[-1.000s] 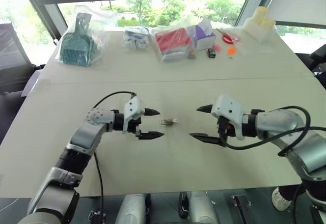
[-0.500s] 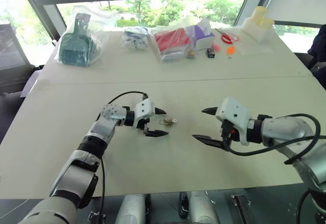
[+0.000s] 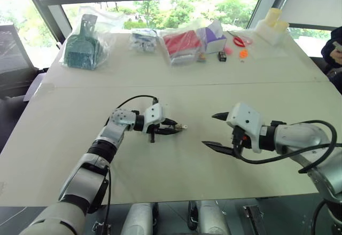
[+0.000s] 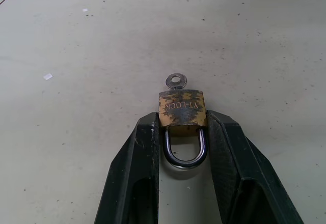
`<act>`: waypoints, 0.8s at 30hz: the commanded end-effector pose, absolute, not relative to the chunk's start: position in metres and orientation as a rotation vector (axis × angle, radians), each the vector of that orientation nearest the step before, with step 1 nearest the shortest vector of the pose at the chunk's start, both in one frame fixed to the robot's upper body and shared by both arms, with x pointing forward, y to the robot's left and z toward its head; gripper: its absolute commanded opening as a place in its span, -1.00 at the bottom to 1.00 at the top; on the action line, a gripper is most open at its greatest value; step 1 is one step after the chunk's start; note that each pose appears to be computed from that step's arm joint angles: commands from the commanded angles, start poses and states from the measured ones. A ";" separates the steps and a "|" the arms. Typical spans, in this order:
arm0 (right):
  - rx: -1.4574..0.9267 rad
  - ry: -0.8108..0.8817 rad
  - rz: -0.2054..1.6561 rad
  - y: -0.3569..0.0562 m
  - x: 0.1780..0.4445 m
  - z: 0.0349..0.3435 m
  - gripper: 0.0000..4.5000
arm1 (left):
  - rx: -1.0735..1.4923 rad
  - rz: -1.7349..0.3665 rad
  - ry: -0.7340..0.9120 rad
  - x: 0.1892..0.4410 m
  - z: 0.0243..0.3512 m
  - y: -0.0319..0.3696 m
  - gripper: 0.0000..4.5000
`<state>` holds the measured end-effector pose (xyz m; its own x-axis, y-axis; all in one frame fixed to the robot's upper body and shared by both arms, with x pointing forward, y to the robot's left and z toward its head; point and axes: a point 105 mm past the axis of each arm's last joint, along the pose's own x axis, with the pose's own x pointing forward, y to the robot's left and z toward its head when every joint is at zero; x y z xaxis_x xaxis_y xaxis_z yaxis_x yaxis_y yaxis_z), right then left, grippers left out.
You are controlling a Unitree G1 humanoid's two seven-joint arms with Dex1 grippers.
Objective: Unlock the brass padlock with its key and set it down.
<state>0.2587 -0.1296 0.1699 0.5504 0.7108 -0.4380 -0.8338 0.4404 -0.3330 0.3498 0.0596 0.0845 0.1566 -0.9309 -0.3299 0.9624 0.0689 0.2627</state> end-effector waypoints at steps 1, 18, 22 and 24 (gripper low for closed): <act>-0.663 0.165 0.974 -0.122 0.264 0.178 1.00 | 0.460 -1.414 0.082 0.355 0.107 0.078 -0.67; -1.124 -0.413 0.898 -0.061 0.314 0.199 1.00 | 0.444 -1.473 0.065 0.345 0.197 0.106 -0.67; -1.142 -0.452 0.900 -0.057 0.315 0.200 1.00 | 0.449 -1.475 0.054 0.345 0.199 0.103 -0.67; -1.146 -0.467 0.903 -0.055 0.315 0.200 1.00 | 0.445 -1.475 0.049 0.345 0.200 0.102 -0.67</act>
